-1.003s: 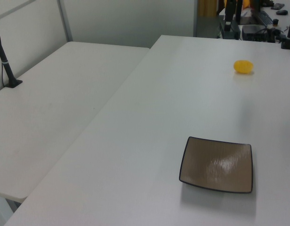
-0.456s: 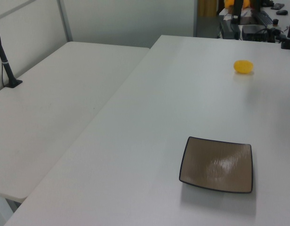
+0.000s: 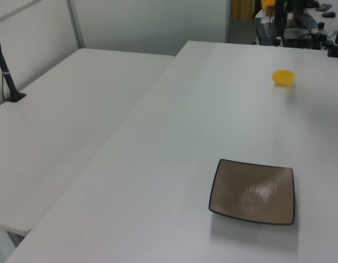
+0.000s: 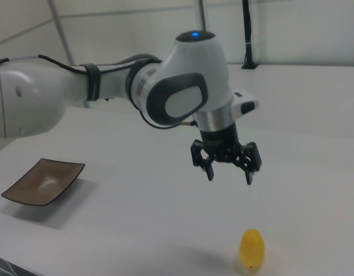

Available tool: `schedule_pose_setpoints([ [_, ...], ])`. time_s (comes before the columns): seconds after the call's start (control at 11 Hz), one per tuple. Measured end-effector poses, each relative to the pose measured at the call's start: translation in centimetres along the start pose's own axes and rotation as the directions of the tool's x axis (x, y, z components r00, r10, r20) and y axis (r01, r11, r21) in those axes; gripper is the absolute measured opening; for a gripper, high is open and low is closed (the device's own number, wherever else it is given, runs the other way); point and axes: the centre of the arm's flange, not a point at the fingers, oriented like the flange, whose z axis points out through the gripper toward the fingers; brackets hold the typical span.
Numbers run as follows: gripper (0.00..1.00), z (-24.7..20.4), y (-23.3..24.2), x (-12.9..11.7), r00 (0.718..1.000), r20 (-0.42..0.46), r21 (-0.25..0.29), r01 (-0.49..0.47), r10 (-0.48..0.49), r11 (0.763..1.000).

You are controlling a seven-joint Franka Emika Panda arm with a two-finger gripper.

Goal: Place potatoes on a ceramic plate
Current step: 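Move the open gripper over the yellow potato and lower it, then close the gripper around the yellow potato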

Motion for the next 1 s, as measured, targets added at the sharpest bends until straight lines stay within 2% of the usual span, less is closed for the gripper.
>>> schedule_pose_setpoints([
  [0.36,1.00,7.2,1.2,-0.9,0.996,0.086,-0.043,0.028,-0.025,0.999],
  [0.64,1.00,11.1,2.0,-1.9,0.984,0.165,-0.068,0.076,-0.064,0.995],
  [1.0,1.00,15.6,2.6,-2.4,0.984,0.159,-0.091,0.094,-0.079,0.991],
])
